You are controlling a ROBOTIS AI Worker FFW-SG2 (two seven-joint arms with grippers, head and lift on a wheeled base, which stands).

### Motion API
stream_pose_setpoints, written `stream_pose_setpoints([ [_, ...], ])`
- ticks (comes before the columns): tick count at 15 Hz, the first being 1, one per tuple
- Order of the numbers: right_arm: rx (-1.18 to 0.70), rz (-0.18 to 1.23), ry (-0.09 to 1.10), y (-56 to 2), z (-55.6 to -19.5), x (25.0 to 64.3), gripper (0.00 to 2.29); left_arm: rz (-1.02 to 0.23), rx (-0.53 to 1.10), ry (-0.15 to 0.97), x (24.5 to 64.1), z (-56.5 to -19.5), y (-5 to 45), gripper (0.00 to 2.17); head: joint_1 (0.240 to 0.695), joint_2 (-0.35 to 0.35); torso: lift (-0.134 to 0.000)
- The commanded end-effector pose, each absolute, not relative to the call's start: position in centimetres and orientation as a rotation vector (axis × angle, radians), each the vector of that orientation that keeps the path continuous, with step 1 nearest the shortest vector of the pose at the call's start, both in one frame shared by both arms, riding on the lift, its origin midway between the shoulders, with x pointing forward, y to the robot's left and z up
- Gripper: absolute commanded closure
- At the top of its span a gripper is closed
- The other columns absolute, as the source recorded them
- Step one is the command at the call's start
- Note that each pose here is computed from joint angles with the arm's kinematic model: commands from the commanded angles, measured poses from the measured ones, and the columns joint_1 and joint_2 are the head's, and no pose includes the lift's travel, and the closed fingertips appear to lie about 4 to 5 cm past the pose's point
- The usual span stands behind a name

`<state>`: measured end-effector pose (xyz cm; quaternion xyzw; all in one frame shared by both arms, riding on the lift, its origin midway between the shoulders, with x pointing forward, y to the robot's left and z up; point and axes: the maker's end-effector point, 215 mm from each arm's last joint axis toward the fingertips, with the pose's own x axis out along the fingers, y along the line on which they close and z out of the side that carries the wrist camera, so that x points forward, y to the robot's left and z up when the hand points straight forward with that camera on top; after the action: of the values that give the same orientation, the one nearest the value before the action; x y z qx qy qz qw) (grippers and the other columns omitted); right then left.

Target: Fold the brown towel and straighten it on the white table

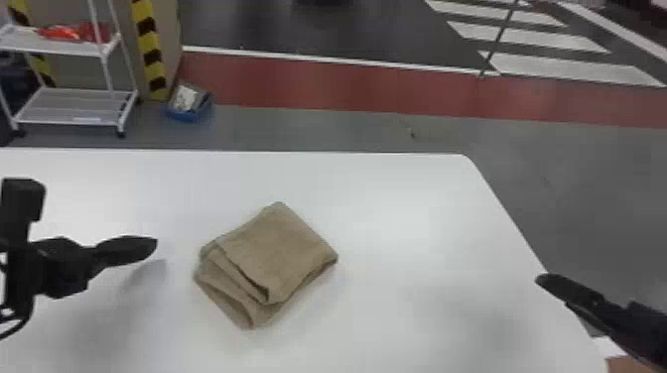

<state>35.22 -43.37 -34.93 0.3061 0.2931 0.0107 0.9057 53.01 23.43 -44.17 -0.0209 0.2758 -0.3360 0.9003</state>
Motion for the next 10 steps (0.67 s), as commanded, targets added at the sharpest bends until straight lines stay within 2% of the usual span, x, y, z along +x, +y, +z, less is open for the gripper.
stream_pose_setpoints([
  [1, 0.665, 0.017, 0.614, -43.6, -35.7, 34.8, 0.06, -0.757, -0.021, 0.539, 51.4, -43.1, 22.4, 2.15, 0.695, -0.244, -0.124],
  [3, 0.686, 0.032, 0.613, -43.3, -36.0, 34.8, 0.06, -0.798, 0.036, 0.476, 50.4, -42.6, 21.2, 2.15, 0.695, -0.268, -0.124],
  [10, 0.721, 0.040, 0.578, -44.0, -35.4, 34.0, 0.06, -0.859, 0.136, 0.415, 50.7, -43.3, 16.8, 2.15, 0.695, -0.316, -0.124],
])
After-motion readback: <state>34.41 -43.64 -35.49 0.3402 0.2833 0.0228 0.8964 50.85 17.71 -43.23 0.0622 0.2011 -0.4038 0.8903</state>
